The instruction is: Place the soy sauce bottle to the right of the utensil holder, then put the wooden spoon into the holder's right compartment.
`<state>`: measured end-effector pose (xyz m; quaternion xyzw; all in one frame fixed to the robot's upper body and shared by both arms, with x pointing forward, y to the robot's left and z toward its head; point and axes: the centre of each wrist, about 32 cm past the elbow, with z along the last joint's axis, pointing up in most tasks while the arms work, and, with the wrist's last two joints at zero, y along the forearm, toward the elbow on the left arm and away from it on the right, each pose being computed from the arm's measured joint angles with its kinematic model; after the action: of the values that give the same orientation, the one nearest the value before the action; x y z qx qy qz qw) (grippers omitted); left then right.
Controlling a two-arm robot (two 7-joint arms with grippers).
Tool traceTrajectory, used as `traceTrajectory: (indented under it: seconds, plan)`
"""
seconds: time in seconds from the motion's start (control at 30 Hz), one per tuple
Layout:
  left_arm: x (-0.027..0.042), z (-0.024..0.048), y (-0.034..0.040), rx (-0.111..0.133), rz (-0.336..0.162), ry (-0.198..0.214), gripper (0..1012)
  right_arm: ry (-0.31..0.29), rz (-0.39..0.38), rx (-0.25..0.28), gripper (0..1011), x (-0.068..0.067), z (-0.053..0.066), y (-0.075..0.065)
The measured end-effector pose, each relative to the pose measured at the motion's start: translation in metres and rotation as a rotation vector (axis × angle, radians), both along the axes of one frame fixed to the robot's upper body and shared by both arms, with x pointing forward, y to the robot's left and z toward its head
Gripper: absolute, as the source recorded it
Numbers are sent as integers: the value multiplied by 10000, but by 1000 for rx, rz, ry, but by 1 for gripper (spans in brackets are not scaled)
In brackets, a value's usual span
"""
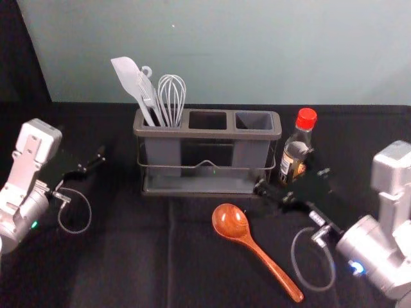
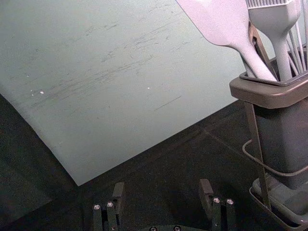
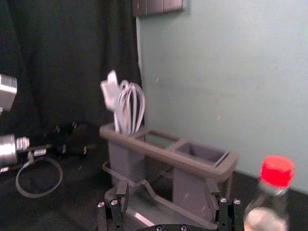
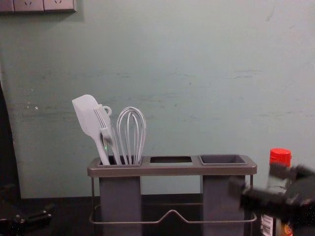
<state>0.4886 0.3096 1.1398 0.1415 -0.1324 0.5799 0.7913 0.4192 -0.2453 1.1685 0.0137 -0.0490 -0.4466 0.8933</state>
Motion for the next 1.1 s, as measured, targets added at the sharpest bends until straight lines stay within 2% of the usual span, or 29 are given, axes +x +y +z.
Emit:
traceTrajectory:
  seconds: [0.17,0.2,0.4,1.1]
  plan:
    - [0,0,0,0,0,0,1000,67,15,-26,1000,-11,-157,158]
    - [0,0,0,0,0,0,1000,91,20,-31,1000,-11,-218,210]
    - [0,0,0,0,0,0,1000,142,31,-24,1000,6,-368,328]
    - [0,0,0,0,0,0,1000,141,33,-19,1000,17,-376,332]
